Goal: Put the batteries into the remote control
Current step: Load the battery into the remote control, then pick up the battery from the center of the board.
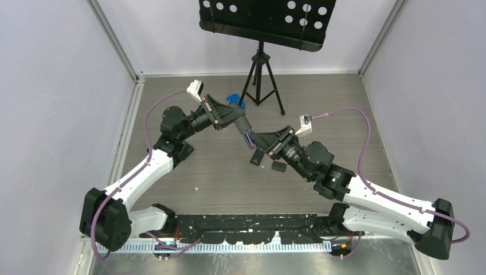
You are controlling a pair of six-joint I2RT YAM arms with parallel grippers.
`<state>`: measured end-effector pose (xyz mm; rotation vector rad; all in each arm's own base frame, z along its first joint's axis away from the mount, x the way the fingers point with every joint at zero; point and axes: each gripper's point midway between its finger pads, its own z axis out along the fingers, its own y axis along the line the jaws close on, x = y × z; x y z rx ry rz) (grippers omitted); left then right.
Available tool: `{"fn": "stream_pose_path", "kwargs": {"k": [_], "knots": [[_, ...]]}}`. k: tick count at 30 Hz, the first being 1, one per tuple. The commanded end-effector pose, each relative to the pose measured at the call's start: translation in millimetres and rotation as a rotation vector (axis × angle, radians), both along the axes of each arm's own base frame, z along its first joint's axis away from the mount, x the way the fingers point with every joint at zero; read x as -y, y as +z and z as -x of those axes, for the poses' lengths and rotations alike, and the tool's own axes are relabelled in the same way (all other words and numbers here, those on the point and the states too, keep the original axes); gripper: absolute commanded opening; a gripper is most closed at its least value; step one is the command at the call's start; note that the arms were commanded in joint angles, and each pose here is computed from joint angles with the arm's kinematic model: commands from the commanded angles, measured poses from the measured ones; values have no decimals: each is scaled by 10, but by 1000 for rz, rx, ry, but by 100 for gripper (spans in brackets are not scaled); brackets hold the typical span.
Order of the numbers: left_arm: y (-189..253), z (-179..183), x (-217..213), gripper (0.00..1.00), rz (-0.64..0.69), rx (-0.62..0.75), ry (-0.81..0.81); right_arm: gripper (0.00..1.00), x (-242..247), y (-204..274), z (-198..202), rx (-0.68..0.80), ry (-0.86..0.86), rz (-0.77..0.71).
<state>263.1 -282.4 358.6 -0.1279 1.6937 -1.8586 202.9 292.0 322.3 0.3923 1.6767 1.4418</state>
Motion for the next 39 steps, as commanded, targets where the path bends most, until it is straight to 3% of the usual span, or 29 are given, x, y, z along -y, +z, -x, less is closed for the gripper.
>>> {"fn": "stream_pose_path", "kwargs": {"k": [1,5,13,16,19,22,27,39], "knots": [[261,88,-23,0,61,72,-18,23,-80,-99,-24,27,22,92],[206,80,-20,0,46,68,-15,26,-76,-177,-24,28,26,129],[-238,59,-77,0,-143,95,34,60,353,-84,-28,33,-75,201],[-413,79,-115,0,-215,126,41,67,564,-65,20,41,-109,250],[-571,162,-125,0,-271,173,9,68,784,-72,45,35,-157,306],[-713,261,-117,0,-306,216,-44,68,1049,-252,-21,-35,-249,458],[-769,390,-103,0,-311,261,-110,68,1588,-766,-230,-281,-434,783],[-828,401,-110,0,-390,283,-144,61,1978,-2055,-1008,-682,-336,1052]]}}
